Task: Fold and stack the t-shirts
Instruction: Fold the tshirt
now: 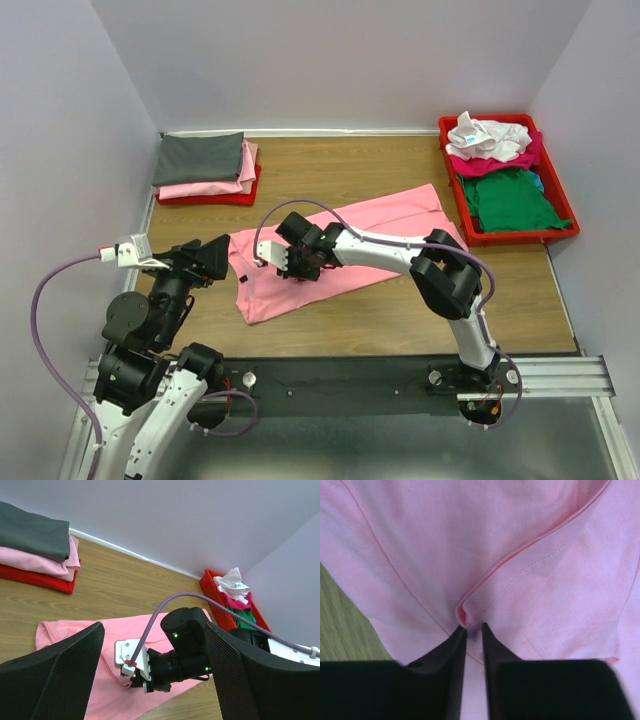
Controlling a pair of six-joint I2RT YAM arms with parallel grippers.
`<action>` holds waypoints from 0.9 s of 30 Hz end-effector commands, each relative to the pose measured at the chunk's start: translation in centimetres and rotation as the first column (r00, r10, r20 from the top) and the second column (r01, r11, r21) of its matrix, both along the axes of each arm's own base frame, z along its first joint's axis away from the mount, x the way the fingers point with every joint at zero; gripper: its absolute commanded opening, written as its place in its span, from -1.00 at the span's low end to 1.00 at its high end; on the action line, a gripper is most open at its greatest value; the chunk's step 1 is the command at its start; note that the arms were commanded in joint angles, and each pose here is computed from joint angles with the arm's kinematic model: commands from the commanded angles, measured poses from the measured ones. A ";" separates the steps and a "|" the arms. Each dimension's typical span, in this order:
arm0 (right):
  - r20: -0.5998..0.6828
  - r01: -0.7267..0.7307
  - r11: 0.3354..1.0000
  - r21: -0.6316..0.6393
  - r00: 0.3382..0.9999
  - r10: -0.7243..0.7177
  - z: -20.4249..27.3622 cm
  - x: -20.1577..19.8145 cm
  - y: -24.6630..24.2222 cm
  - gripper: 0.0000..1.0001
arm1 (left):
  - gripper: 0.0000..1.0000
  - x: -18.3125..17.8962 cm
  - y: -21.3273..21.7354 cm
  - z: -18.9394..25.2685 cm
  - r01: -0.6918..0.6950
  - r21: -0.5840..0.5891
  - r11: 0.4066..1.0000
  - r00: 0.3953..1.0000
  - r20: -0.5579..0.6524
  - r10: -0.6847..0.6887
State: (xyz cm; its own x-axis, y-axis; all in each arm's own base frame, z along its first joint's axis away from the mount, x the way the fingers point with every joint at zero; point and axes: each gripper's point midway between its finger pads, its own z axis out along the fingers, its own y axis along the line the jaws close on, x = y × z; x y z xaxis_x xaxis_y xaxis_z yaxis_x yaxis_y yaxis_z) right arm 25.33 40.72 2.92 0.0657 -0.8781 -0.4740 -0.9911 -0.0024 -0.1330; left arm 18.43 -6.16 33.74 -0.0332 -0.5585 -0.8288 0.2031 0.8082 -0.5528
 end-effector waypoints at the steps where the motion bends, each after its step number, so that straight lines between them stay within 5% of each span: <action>1: 0.005 0.005 1.000 0.018 1.000 -0.006 1.3 -0.3 0.2 -0.65 | 0.77 0.1 -0.3 -0.5 0.014 -0.008 1.000 1.000 -0.013 -0.014; 12: 0.057 0.137 0.989 0.058 0.988 -0.140 3.8 3.7 -1.0 -0.99 | 0.77 0.1 -0.8 -0.9 0.035 -0.013 0.999 0.999 -0.024 -0.035; 20: 0.059 0.246 0.966 0.079 0.966 -0.251 4.0 5.9 -2.2 -0.92 | 0.77 0.2 -1.1 -1.2 0.049 -0.024 0.998 0.998 -0.031 -0.050; 23: 0.068 0.294 0.952 0.083 0.952 -0.299 3.5 6.7 -2.3 -0.71 | 0.77 0.3 -1.3 -1.3 0.054 -0.031 0.998 0.998 -0.034 -0.055; 27: 0.123 0.358 0.929 0.097 0.921 -0.368 3.9 8.2 -2.7 0.00 | 0.76 0.3 -1.5 -1.6 0.064 -0.044 0.997 0.997 -0.038 -0.066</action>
